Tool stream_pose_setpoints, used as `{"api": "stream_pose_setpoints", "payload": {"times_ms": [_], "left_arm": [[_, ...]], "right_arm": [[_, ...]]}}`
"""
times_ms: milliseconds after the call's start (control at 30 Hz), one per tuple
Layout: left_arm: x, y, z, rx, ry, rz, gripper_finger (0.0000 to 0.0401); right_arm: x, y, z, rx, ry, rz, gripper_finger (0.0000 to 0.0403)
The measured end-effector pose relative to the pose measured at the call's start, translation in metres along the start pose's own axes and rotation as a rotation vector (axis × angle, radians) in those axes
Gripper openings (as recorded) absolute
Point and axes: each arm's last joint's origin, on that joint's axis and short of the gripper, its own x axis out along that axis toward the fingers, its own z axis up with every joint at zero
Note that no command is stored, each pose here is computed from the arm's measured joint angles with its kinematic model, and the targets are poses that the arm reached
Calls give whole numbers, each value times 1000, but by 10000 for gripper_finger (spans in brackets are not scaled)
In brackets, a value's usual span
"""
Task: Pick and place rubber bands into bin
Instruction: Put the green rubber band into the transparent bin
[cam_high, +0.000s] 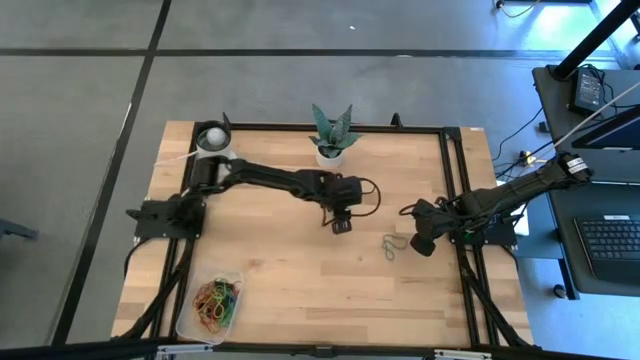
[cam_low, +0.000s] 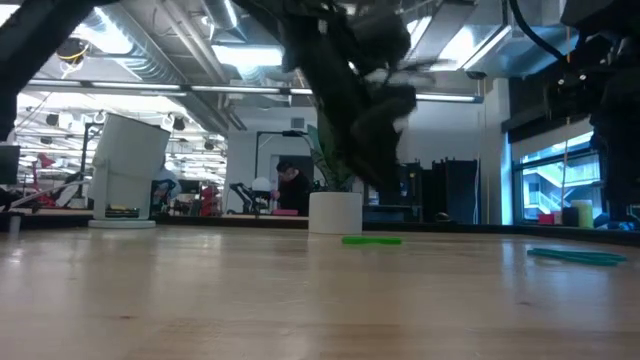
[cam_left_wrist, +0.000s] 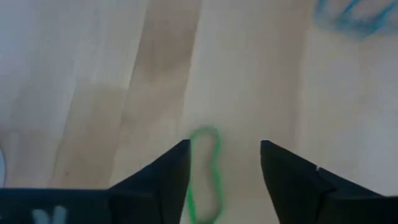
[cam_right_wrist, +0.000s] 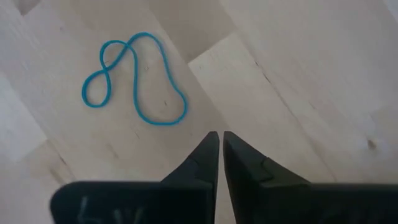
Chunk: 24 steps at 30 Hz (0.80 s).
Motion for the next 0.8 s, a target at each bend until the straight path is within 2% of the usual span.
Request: {"api": "stream_pose_setpoints", "payload": {"times_ms": [200,467,567,633,733,800], "left_arm": [[27,9,-8,-12,95,28,220],[45,17,-27,-6,261,69,212],[45,16,-31,1,302,48,173],[44,13,-33,11,316,43,127],[39,5,-34,32,325,74,35],[35,-1,-34,41,330,92,13]], "right_arm": [[0,0,0,-19,-3,4,29],[0,0,1,-18,-22,-5,29],[0,1,1,-16,-29,-3,29],[0,1,2,-17,-34,-1,29],[0,1,2,-17,-54,-15,29],[0,1,3,-17,-72,-27,29]]}}
